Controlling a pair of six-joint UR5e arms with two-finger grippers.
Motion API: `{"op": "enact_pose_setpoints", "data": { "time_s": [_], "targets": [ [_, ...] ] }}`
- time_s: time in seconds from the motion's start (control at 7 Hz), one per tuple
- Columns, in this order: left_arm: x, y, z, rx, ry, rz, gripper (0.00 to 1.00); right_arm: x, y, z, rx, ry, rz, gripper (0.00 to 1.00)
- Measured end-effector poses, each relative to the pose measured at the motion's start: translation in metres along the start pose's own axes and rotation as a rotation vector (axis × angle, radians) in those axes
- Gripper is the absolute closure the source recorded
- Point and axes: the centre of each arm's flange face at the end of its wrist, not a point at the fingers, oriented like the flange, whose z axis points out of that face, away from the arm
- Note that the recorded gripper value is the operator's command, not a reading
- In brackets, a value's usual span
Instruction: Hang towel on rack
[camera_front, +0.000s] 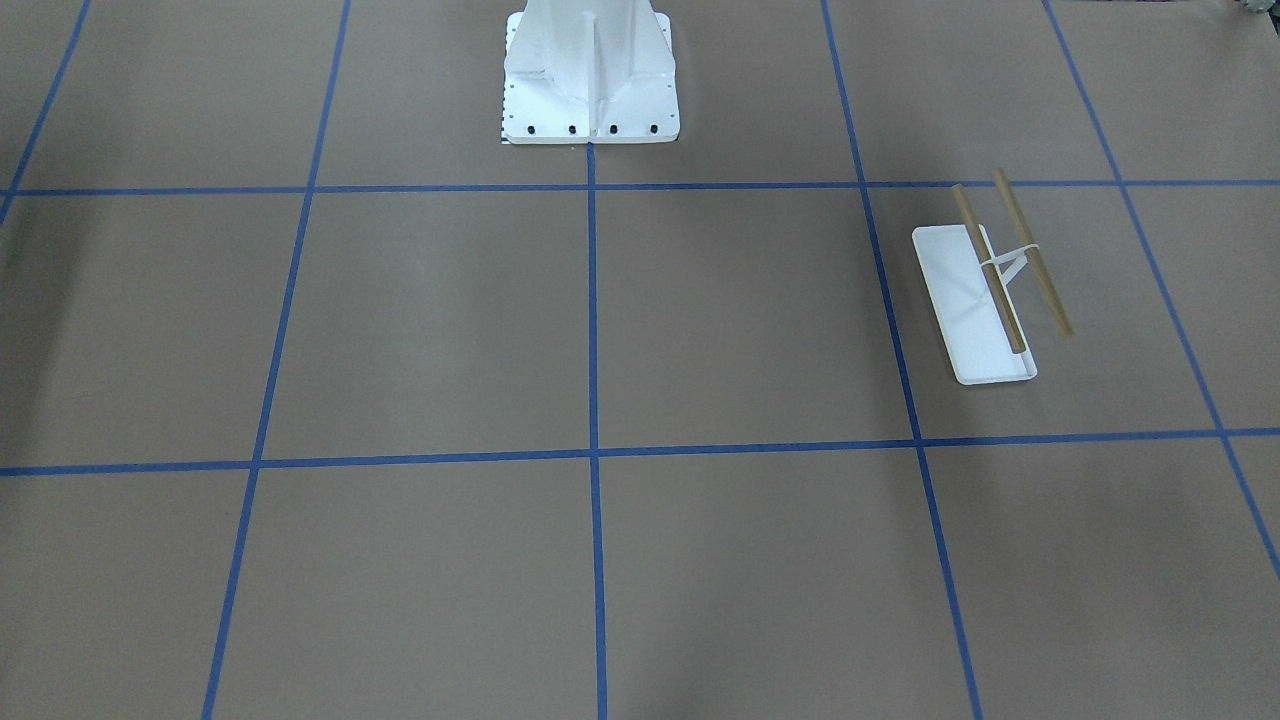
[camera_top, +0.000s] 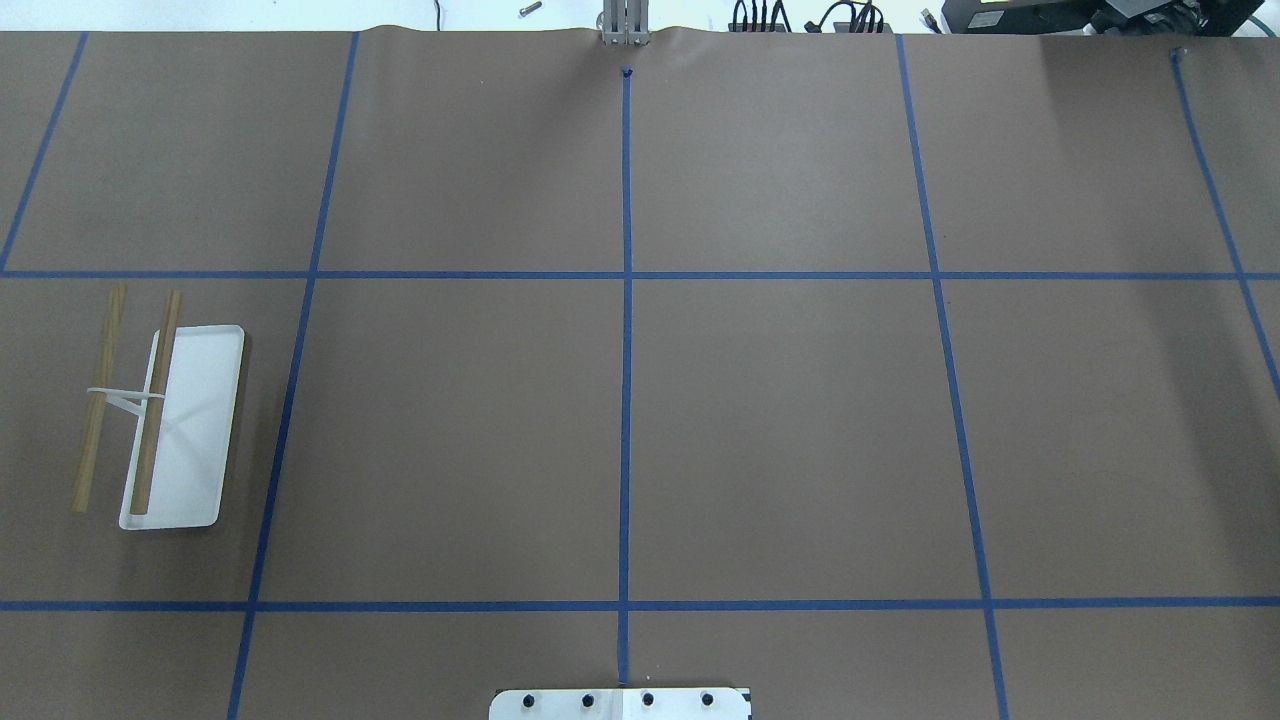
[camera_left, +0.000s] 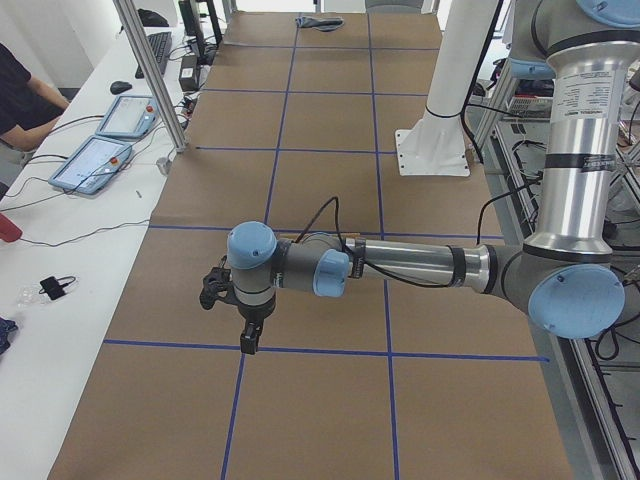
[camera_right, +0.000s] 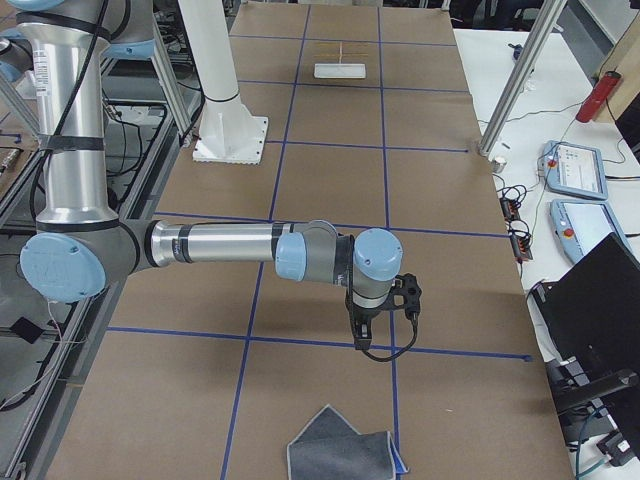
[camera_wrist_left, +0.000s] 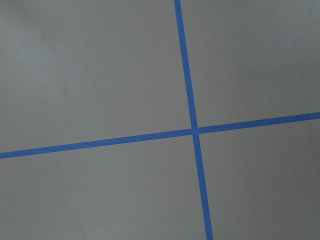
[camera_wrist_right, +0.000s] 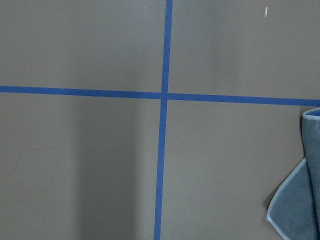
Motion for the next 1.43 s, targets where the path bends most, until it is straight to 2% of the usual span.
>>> {"op": "enact_pose_setpoints", "data": {
  "time_s": [0.43,0.86,1.14,1.43],
  "targets": [
    [0.005,-0.003,-0.004,0.013,-0.006,0.022,0.02,-0.009,-0.003,-0.008,0.019,-0.002,-0.032,0.0],
    [0.003,-0.004,0.003,-0.002,-0.024,0.014,0.02,0.001,0.002,0.0,0.012,0.036,-0.03,0.0],
    [0.003,-0.006,0.005,-0.003,-0.032,0.023,0.02,0.032,0.007,0.028,0.017,0.068,-0.054,0.0],
    [0.0,-0.003,0.01,-0.01,-0.027,0.016,0.02,0.09,0.006,0.082,0.039,0.098,-0.116,0.0]
  ]
}}
